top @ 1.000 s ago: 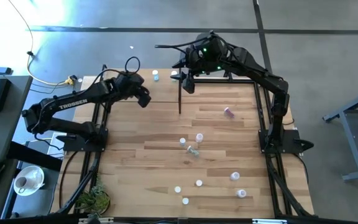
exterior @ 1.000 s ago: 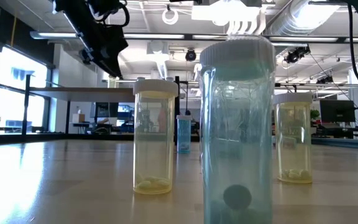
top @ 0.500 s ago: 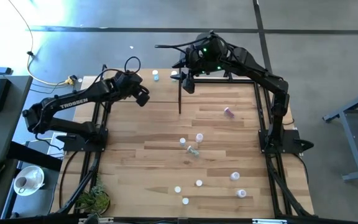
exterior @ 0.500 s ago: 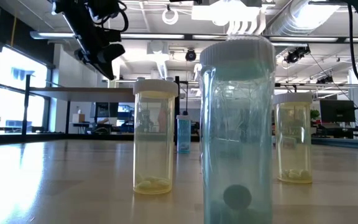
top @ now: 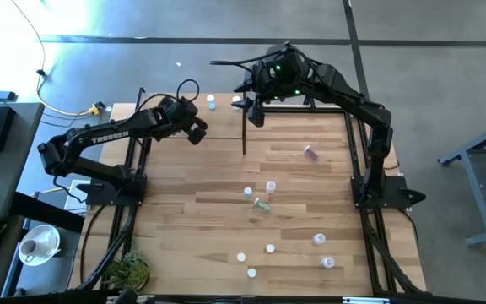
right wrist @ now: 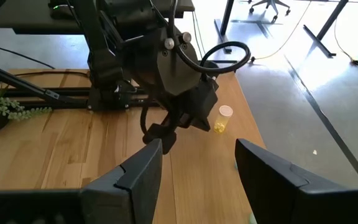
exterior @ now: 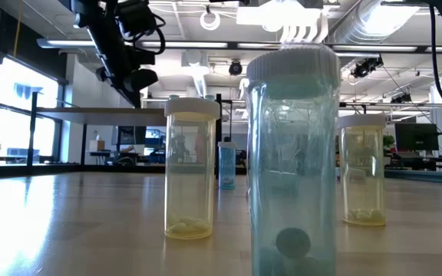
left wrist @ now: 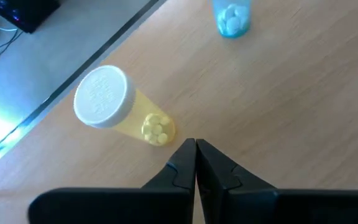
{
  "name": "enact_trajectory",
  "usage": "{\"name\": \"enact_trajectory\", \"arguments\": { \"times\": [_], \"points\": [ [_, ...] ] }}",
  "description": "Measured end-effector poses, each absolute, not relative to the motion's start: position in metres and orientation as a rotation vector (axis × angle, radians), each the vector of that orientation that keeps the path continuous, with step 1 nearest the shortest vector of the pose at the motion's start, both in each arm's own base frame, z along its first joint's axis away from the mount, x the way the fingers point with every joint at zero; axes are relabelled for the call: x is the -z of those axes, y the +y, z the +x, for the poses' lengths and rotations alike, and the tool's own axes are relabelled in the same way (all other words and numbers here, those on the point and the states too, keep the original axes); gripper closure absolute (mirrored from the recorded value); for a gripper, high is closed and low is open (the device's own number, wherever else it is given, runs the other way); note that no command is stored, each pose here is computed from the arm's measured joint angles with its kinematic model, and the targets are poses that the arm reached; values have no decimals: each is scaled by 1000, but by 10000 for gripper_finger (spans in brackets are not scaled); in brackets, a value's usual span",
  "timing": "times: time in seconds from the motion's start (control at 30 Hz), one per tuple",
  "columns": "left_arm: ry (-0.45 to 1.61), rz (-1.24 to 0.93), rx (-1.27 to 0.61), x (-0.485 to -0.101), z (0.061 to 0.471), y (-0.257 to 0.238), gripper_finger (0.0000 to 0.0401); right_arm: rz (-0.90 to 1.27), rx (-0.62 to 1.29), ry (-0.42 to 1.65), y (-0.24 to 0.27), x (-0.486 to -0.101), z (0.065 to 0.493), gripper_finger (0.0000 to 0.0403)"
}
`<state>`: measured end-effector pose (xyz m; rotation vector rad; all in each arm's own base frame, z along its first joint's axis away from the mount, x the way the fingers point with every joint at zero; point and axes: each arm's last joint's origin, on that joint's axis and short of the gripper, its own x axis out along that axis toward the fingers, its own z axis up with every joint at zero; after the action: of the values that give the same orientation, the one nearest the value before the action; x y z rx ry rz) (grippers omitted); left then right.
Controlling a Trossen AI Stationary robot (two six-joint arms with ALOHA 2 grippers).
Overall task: Pick and place medicine bottles onto shelf by color
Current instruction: Put the top right yellow pill bottle on the shelf
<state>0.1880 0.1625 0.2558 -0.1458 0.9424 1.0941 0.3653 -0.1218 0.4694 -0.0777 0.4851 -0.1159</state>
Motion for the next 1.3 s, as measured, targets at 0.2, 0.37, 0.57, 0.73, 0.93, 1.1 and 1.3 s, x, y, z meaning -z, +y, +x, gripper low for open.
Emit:
{"name": "enact_trajectory", "arguments": {
  "times": [0.2, 0.37, 0.57, 0.73, 0.93, 1.1, 1.3],
  "points": [
    [942, -168, -1134, -256, 181, 171, 401, -76, 117, 484, -122, -469, 365, 208],
    [944, -179, -1152, -256, 176, 175, 401, -76, 116, 484, -122, -469, 365, 208],
    [942, -197, -1132, -255, 175, 177, 401, -77, 116, 484, -122, -469, 365, 208],
    [931, -221, -1119, -255, 175, 176, 401, -77, 116, 484, -122, -469, 365, 208],
    [898, -224, -1093, -255, 180, 179, 401, -78, 116, 484, -122, -469, 365, 208],
    [914, -228, -1101, -248, 183, 185, 401, -77, 116, 484, -122, -469, 365, 208],
    [927, -200, -1153, -244, 185, 189, 401, -78, 116, 484, -122, -469, 365, 208]
  ]
}}
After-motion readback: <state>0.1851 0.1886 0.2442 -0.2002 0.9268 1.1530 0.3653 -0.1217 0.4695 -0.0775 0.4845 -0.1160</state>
